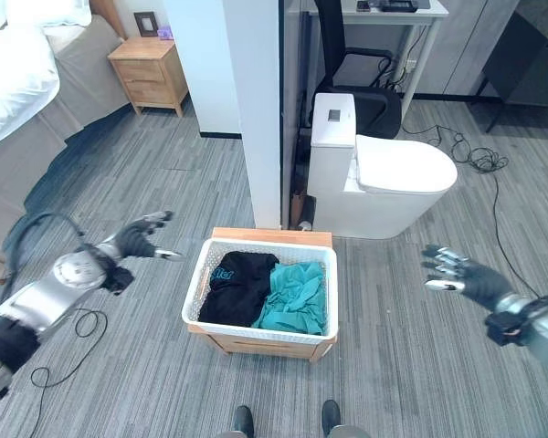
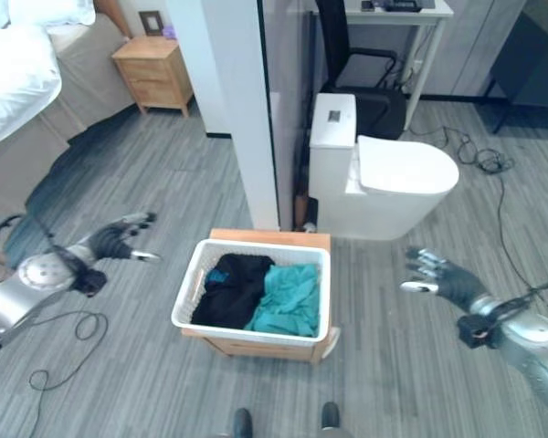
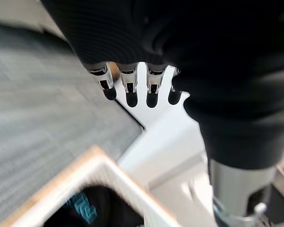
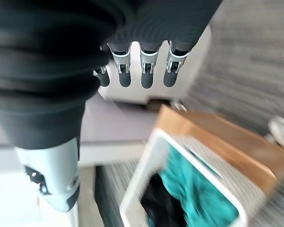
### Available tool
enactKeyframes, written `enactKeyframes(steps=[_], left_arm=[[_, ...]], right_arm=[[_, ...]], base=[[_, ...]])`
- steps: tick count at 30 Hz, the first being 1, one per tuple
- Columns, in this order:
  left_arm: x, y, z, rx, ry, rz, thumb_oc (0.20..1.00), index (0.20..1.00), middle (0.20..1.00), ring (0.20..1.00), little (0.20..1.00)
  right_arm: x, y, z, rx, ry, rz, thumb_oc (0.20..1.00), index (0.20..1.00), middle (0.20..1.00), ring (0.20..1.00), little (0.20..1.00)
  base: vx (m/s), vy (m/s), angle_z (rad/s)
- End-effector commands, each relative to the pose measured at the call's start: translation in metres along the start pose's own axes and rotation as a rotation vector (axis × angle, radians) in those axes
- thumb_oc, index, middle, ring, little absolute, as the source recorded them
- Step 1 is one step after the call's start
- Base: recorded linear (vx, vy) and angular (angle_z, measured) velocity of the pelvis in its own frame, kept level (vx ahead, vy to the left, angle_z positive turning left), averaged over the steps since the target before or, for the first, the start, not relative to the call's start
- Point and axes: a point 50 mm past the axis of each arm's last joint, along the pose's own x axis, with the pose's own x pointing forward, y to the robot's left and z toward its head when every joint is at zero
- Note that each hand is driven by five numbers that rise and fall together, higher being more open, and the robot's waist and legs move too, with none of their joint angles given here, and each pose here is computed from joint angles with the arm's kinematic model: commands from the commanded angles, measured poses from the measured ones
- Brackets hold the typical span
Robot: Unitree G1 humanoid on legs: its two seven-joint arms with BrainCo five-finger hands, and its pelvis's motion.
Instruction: Grab the laundry basket,head to the washer,open it,put in the laundry and shut it.
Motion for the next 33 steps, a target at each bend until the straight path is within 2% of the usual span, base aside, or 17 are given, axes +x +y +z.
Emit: enactKeyframes(steps=[1,9,12,15,17,26,33], left_arm=[[0.004,0.019,-0.011,-0.113,0.039,0.112,1.000,1.000,1.000,1.000,1.000],[0.026,-0.012,-0.044,-0.182,0.195,0.109,1.000,1.000,1.000,1.000,1.000],[0.037,-0.031,-0.049,-0.214,0.233,0.116,1.000,1.000,1.000,1.000,1.000],[0.044,-0.041,-0.046,-0.199,0.240,0.108,1.000,1.000,1.000,1.000,1.000],[0.054,-0.050,-0.043,-0.141,0.263,0.127,1.000,1.000,1.000,1.000,1.000],[0.056,-0.042,-0.057,-0.115,0.406,0.226,1.000,1.000,1.000,1.000,1.000],[0.050,-0.024,-0.064,-0.101,0.469,0.291,1.000,1.000,1.000,1.000,1.000]], right_arm=[[0.006,0.001,0.020,0.025,-0.085,-0.012,1.000,1.000,1.000,1.000,1.000],[0.043,0.016,0.009,-0.065,-0.007,0.001,1.000,1.000,1.000,1.000,1.000],[0.056,0.004,0.008,-0.302,0.046,-0.113,1.000,1.000,1.000,1.000,1.000],[0.064,-0.002,0.011,-0.380,0.060,-0.175,1.000,1.000,1.000,1.000,1.000],[0.083,-0.003,0.011,-0.411,0.076,-0.249,1.000,1.000,1.000,1.000,1.000],[0.137,0.030,0.009,-0.380,0.182,-0.214,1.000,1.000,1.000,1.000,1.000],[0.165,0.067,0.032,-0.312,0.145,-0.121,1.000,1.000,1.000,1.000,1.000]], base=[[0.00,0.000,0.00],[-0.01,0.029,-0.02],[-0.02,0.025,0.00],[-0.01,0.007,0.00],[-0.04,0.018,-0.03],[-0.03,0.011,-0.09],[0.00,0.000,0.00]])
